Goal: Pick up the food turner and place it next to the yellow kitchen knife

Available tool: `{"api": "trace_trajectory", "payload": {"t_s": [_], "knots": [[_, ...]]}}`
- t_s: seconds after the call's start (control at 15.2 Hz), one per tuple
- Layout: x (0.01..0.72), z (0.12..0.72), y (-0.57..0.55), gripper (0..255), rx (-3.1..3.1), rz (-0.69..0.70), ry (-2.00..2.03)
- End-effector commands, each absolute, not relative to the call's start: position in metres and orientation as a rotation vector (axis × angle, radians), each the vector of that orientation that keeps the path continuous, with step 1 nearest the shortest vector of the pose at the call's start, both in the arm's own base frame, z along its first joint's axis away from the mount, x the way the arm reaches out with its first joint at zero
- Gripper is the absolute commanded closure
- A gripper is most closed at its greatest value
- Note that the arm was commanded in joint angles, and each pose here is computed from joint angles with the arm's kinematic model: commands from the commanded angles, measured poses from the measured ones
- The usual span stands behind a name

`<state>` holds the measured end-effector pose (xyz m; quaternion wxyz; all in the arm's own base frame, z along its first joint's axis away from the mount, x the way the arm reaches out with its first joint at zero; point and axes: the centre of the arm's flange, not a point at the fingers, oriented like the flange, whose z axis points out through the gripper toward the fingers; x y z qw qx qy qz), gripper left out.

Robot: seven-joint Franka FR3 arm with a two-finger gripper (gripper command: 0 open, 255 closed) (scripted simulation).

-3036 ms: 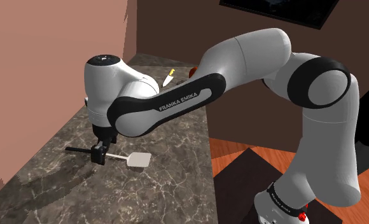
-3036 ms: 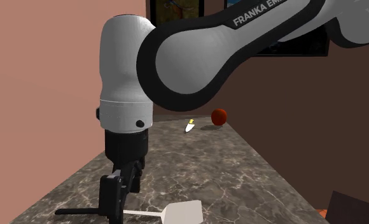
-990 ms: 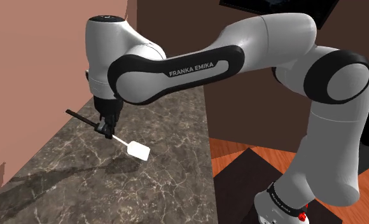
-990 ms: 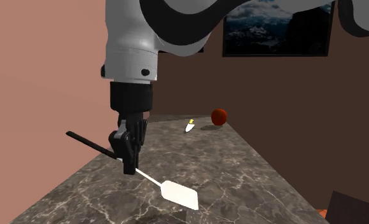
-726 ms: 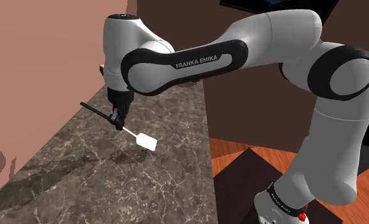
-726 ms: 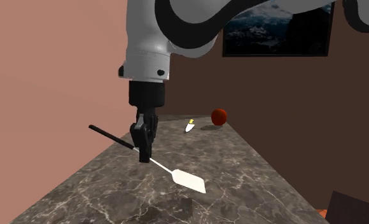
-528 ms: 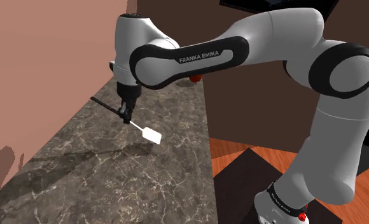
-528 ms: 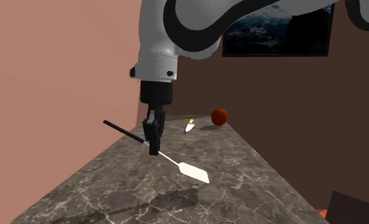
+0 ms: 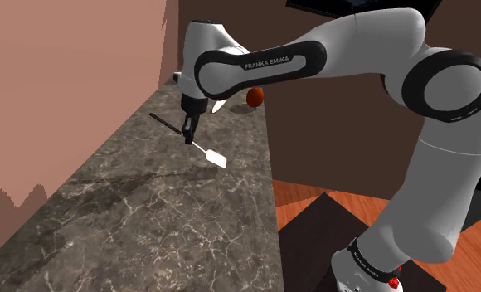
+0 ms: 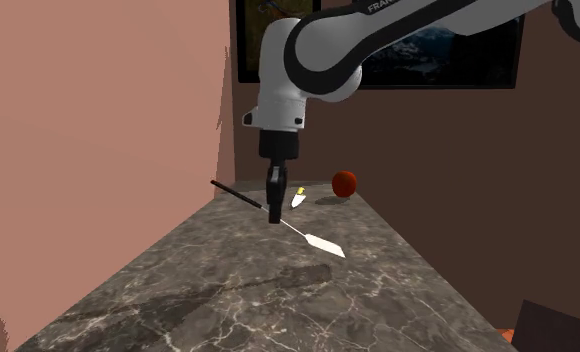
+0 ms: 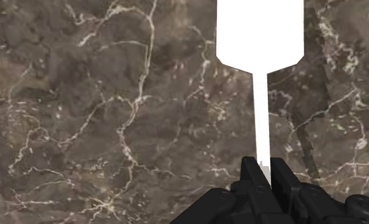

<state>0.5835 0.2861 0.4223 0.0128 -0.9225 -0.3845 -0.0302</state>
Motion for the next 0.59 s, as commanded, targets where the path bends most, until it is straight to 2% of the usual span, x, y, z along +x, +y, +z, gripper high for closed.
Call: {"api": "trace_trajectory", "payload": {"t_s": [0.0, 0.53], "knots": [[0.594, 0.423, 0.263, 255, -2.873, -0.095, -1.201], [0.637, 0.424, 0.166, 255, -2.873, -0.095, -1.201]]}}
